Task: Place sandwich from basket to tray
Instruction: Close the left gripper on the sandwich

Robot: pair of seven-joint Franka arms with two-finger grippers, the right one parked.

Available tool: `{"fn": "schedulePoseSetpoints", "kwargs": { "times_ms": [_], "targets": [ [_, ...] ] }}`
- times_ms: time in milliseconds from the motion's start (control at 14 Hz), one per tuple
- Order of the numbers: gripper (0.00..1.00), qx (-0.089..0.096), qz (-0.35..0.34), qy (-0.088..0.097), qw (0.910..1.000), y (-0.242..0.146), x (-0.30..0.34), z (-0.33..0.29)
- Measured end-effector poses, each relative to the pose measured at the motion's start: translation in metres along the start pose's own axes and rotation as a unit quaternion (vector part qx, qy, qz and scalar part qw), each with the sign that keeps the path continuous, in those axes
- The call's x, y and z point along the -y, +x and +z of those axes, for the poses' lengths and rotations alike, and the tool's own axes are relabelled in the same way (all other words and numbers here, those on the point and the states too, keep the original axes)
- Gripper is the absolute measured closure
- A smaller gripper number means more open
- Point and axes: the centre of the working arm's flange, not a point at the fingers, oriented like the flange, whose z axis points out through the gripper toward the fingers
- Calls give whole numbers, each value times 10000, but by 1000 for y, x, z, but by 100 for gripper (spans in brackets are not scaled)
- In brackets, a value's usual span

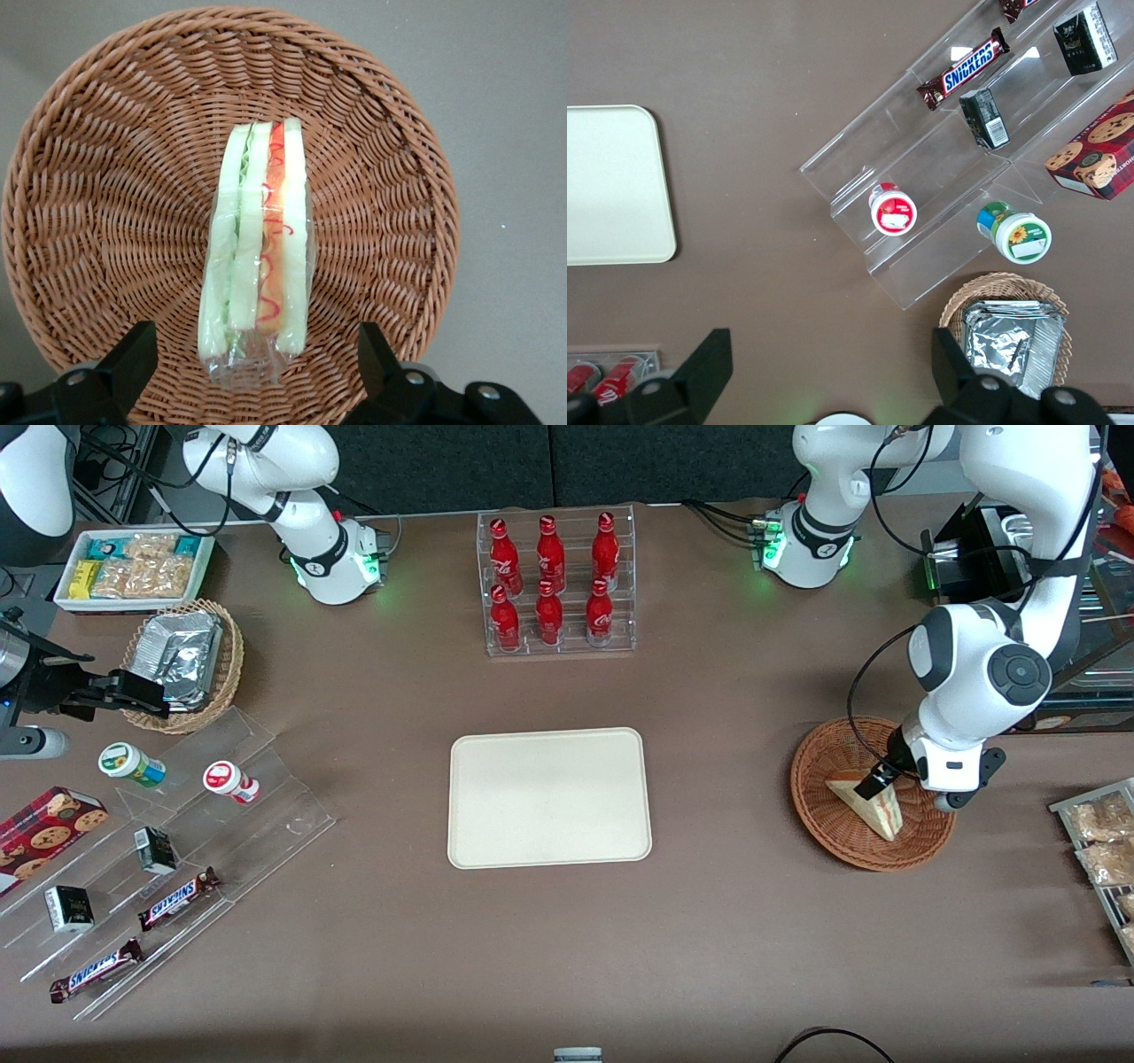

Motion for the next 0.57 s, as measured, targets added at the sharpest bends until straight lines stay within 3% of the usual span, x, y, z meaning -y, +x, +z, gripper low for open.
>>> {"fn": "schedulePoseSetpoints", "kwargs": {
  "times_ms": [571],
  "targets": [
    [4, 104, 68, 109, 9999, -5, -3, 35]
  ]
}}
